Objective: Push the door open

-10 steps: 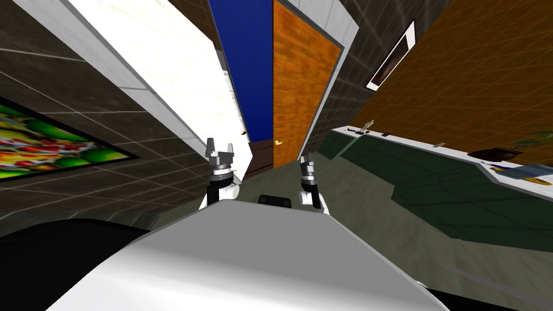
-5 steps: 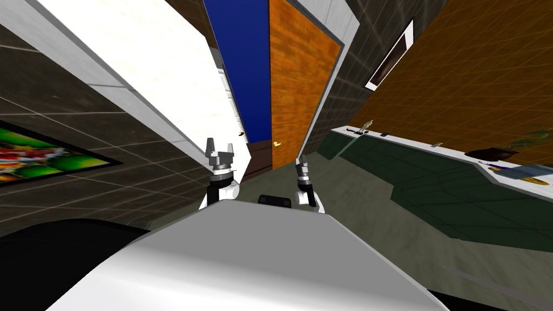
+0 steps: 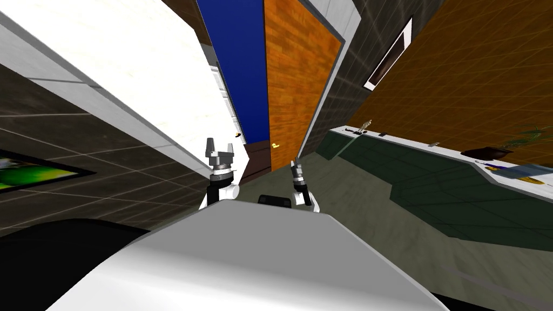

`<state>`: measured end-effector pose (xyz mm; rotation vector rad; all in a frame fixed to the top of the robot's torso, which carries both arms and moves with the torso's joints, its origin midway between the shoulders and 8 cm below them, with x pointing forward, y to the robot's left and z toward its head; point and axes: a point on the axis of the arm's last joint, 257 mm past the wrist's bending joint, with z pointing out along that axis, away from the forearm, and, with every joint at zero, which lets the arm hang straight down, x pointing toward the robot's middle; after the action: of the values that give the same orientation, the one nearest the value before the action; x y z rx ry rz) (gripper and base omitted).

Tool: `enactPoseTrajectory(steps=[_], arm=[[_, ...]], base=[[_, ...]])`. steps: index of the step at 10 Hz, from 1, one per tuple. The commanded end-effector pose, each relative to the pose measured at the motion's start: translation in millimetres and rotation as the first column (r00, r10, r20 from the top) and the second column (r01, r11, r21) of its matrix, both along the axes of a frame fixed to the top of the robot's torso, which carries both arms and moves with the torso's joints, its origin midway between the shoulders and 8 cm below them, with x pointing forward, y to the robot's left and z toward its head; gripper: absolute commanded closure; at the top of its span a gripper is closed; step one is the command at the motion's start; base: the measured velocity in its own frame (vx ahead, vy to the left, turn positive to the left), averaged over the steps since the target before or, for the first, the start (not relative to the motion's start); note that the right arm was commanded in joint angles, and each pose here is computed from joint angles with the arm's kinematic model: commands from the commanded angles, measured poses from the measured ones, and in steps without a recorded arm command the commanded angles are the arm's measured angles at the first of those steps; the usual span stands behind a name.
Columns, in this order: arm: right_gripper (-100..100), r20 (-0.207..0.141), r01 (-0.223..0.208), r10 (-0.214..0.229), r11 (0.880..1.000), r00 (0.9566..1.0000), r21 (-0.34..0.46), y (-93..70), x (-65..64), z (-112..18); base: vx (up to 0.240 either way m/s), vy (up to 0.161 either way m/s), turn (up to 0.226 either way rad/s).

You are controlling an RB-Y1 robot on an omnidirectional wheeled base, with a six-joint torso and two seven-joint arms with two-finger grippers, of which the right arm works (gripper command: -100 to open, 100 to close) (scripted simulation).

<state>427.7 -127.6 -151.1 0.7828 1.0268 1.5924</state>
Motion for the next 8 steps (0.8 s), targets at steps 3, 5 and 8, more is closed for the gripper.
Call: enactPoseTrajectory(steps=[3, 5, 8], arm=[[-100, -0.039, -0.054, 0.054, 0.999, 0.9978, -0.002, 22.5, 0.5, -22.1], [-100, -0.070, -0.098, 0.097, 0.995, 0.9928, -0.004, 39.6, -0.9, -41.4], [-100, -0.101, -0.140, 0.139, 0.990, 0.9851, -0.008, 55.9, -3.6, -60.6]], base=[[0.103, 0.002, -0.035], [0.138, 0.002, -0.057], [0.108, 0.007, -0.033]])
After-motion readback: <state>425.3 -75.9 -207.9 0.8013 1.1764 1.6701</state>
